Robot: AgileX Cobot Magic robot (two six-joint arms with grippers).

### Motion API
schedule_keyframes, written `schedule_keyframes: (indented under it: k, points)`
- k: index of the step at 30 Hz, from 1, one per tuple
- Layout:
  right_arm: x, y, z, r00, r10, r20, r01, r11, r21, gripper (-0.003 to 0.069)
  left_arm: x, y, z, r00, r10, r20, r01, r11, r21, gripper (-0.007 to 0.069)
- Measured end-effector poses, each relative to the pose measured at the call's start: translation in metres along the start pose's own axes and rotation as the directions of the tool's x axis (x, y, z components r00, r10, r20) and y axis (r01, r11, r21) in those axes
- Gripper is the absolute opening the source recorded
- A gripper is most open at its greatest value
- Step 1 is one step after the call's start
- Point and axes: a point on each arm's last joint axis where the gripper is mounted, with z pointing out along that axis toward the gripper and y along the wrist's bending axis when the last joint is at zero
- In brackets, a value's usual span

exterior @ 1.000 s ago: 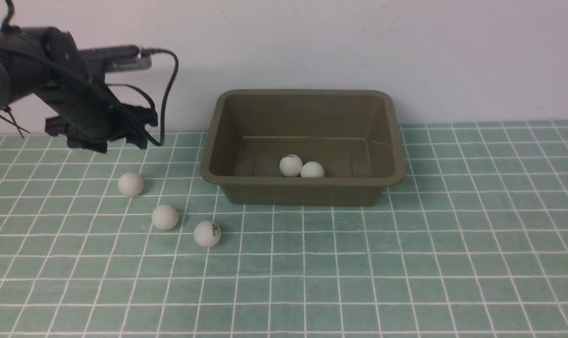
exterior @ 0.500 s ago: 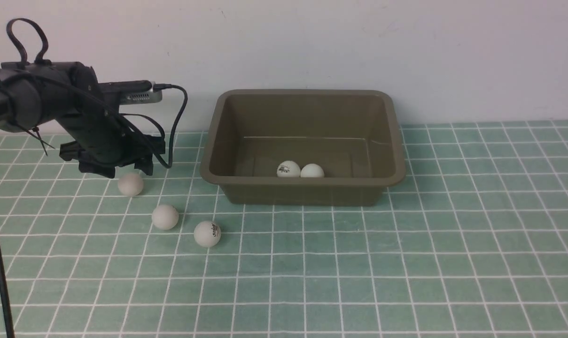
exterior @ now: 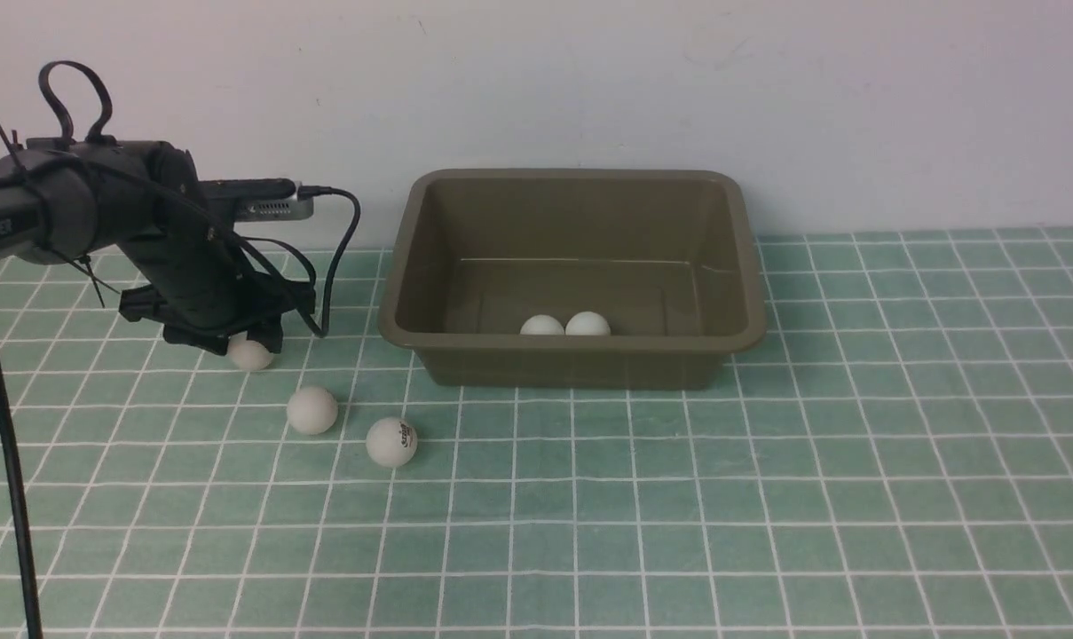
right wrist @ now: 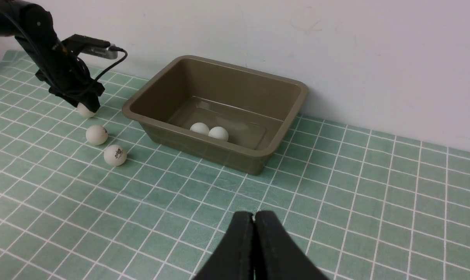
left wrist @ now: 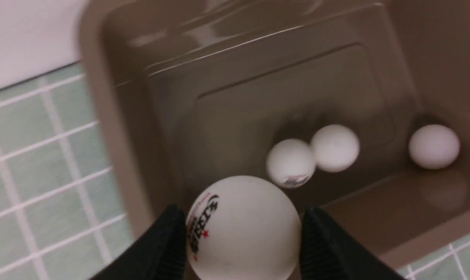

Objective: Put the table tennis balls in the box on the green coffee tablecloth.
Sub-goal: 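Reach for and grasp a ping pong ball on the table beside the basket, then drop the ball into the bin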

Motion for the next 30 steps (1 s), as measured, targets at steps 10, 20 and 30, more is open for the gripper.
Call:
schedule_keyframes:
  k: [10,20,30]
  points:
    - [0.000,0.000,0.000,1.000,0.000,0.000,0.000,1.000,0.001,-0.0018,0.013,-0.010,0.096,0.998,-0.010,-0.058,0.009,1.000,-0.006,0.0334]
    - [0.000,0.000,0.000,1.000,0.000,0.000,0.000,1.000,0.000,-0.0018,0.012,-0.007,0.103,0.999,0.027,-0.035,-0.028,1.000,-0.014,0.0459]
    - [0.000,0.000,0.000,1.000,0.000,0.000,0.000,1.000,0.000,-0.0018,0.015,-0.009,0.088,0.993,0.060,-0.097,-0.063,0.998,-0.030,0.0648]
